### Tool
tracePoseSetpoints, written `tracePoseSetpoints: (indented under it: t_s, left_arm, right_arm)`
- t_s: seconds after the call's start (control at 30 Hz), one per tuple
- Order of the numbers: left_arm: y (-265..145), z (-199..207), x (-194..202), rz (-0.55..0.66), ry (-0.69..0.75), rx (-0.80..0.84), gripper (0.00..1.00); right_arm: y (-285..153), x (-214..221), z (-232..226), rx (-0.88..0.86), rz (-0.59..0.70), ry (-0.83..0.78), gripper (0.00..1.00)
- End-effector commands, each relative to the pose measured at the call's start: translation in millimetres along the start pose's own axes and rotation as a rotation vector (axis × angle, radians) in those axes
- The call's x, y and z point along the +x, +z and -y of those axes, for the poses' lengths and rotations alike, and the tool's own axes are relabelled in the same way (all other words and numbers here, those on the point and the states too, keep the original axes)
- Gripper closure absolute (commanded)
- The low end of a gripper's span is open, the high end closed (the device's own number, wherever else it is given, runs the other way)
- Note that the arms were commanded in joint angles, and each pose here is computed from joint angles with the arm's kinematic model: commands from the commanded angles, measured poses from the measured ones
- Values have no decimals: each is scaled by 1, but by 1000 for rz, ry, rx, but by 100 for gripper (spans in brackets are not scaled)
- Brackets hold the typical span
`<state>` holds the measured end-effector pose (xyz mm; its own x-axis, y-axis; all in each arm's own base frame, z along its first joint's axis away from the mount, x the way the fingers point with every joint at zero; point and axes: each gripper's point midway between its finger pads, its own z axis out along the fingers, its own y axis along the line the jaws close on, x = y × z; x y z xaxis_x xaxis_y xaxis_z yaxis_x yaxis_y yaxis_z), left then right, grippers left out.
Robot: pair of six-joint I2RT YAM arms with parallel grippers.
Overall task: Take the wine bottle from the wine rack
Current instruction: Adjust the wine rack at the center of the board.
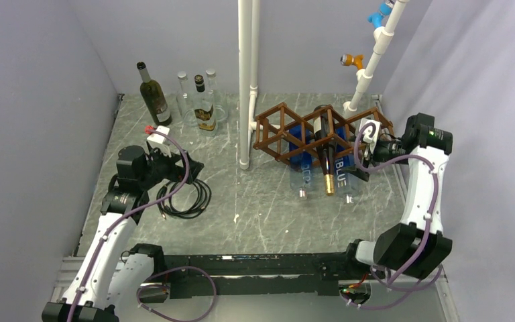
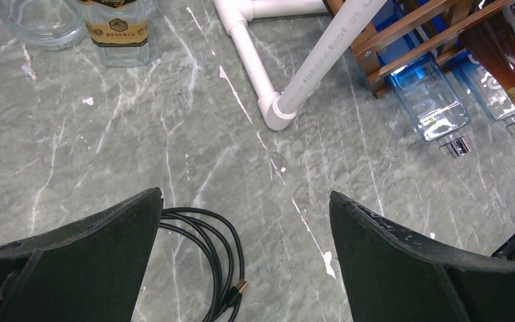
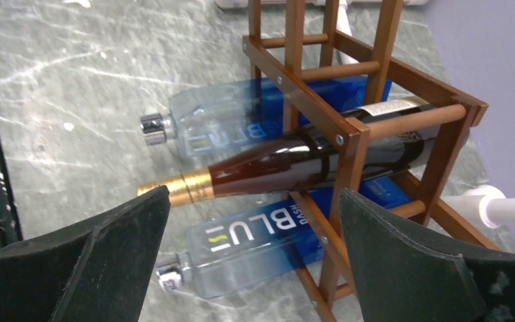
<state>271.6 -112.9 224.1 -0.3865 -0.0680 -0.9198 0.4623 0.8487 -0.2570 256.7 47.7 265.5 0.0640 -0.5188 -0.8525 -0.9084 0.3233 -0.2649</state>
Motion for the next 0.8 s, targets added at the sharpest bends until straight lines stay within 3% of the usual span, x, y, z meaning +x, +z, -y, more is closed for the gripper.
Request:
tracePoseSetpoints:
  t_s: [0.0,0.37,0.77]
  left_arm:
    - [-5,6,-22,42,39,12,1]
    - [-7,7,-23,43,43,15,1]
    - [-8,8,-24,50,50,16,0]
  right_arm:
    - [-5,9,28,14,-58,-136,2]
    - [17,30,64,-42,-14,-49,30]
    - [40,49,94,-39,-78,-10,36]
